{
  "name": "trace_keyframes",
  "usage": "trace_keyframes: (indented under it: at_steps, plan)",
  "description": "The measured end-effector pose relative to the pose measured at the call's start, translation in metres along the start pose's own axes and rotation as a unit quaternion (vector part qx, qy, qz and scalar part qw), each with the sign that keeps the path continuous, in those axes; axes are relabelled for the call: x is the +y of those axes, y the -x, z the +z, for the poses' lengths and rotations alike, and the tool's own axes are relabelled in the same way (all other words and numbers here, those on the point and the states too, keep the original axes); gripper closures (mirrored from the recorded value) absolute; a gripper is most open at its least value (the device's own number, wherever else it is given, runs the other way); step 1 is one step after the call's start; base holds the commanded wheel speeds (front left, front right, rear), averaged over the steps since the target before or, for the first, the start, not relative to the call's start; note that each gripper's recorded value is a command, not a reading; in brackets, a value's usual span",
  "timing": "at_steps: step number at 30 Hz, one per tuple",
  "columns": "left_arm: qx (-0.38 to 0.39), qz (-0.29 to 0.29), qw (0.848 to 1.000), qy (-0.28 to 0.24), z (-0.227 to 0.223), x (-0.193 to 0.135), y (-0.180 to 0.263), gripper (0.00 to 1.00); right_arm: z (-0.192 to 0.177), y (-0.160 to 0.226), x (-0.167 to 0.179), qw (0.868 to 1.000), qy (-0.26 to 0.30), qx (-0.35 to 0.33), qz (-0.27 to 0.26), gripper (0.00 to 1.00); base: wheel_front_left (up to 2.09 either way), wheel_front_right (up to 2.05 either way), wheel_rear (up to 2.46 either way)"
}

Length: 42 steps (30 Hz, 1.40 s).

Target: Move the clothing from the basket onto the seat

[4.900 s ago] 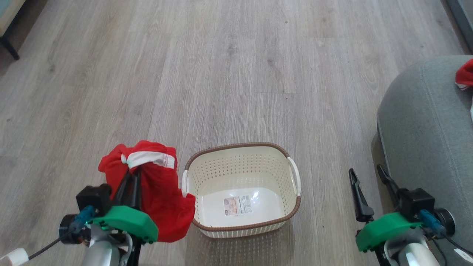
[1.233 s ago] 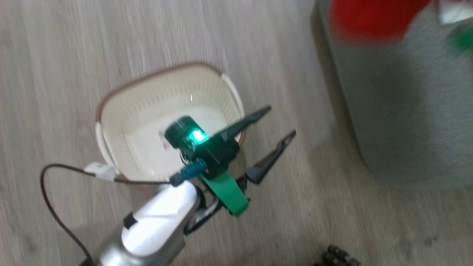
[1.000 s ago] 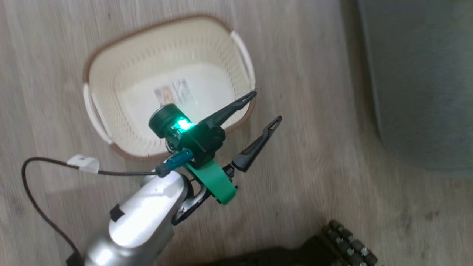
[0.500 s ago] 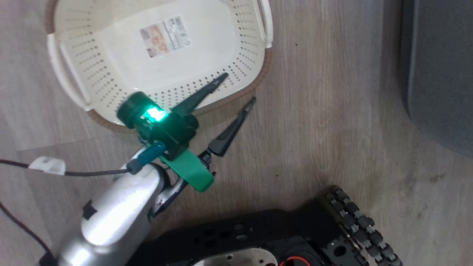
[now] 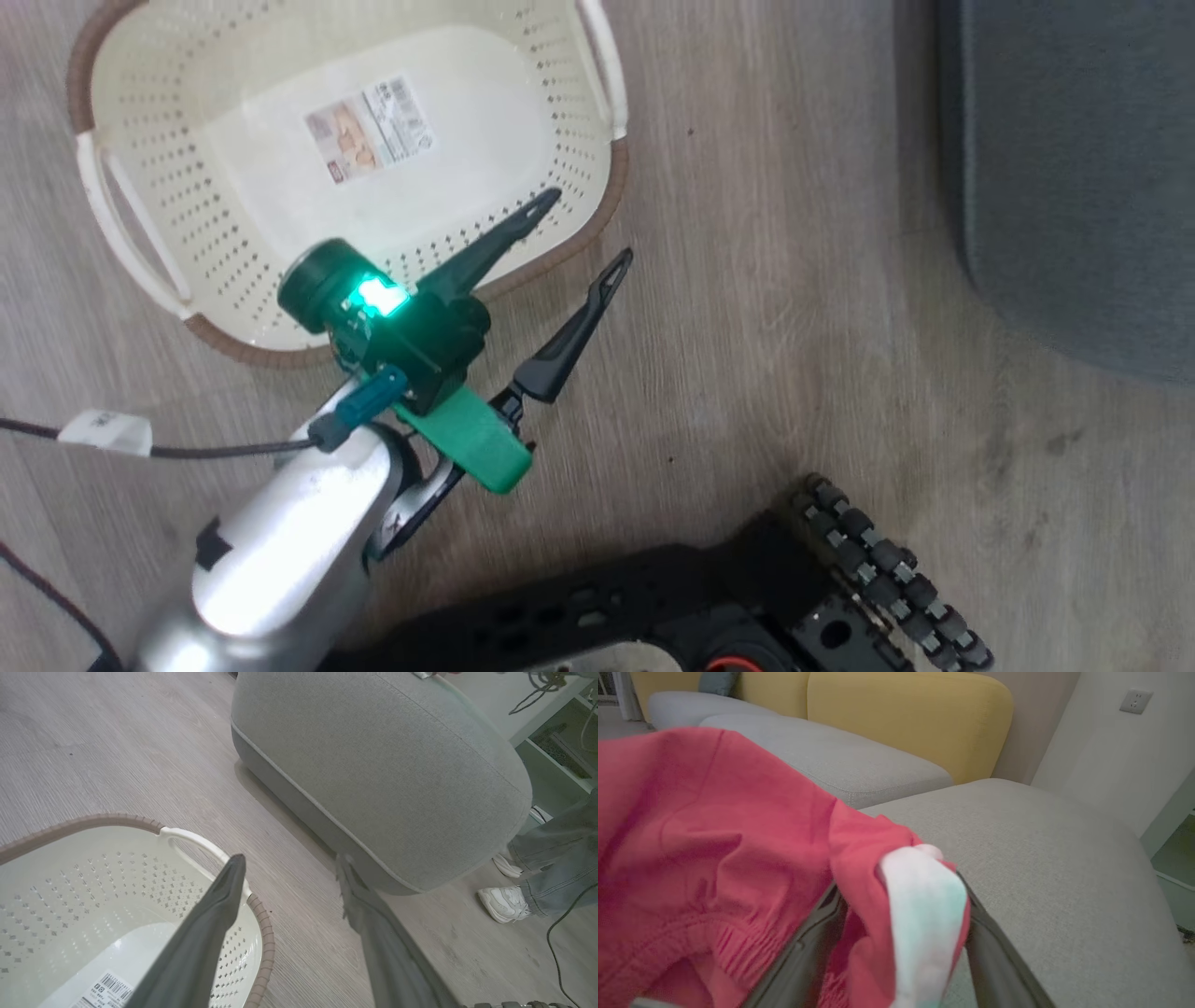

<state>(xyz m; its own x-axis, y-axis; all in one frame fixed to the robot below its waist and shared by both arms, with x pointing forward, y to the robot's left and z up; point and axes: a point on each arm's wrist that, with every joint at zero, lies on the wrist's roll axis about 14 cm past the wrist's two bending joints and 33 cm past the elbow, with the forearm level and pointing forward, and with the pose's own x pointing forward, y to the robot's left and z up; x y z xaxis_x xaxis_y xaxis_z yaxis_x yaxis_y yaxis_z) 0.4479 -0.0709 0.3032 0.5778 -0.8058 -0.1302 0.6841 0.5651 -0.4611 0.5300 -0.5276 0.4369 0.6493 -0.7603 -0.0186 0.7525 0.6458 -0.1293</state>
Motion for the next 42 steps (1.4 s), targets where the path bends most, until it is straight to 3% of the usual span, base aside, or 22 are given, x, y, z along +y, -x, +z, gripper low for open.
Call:
trace_keyframes:
  at_steps: [6,14,17,20,25,32,37,42]
  plan:
    - [-0.009,-0.008,1.0,-0.004,0.018,-0.018,0.001,0.0,0.004,0.026,-0.018,0.998,0.056,0.018,0.029,0.0,0.0,0.0,0.0]
    - [-0.03,0.02,0.999,0.002,0.051,-0.035,0.012,0.0,0.038,0.065,-0.045,0.995,0.07,-0.009,0.067,0.0,0.0,0.0,0.0]
    - [-0.044,0.047,0.998,-0.002,0.068,-0.034,0.023,0.0,0.054,0.083,-0.04,0.993,0.057,-0.031,0.094,0.0,0.0,0.0,0.0]
    - [-0.077,0.084,0.993,-0.01,0.095,-0.029,0.036,0.0,0.068,0.109,-0.015,0.988,0.033,-0.056,0.139,0.0,0.0,0.0,0.0]
    - [-0.108,0.178,0.978,-0.024,0.122,-0.005,0.083,0.0,0.067,0.167,0.039,0.971,-0.03,-0.06,0.23,0.0,0.0,0.0,0.0]
    - [-0.15,0.311,0.937,-0.053,0.15,0.029,0.166,0.0,0.054,0.264,0.116,0.927,-0.094,-0.027,0.362,0.0,0.0,0.0,0.0]
    - [-0.171,0.372,0.909,-0.075,0.164,0.037,0.215,0.0,0.052,0.311,0.135,0.903,-0.107,-0.012,0.417,0.0,0.0,0.0,0.0]
    - [-0.168,0.392,0.901,-0.076,0.154,0.029,0.241,0.0,0.051,0.334,0.128,0.896,-0.095,-0.013,0.434,0.0,0.0,0.0,0.0]
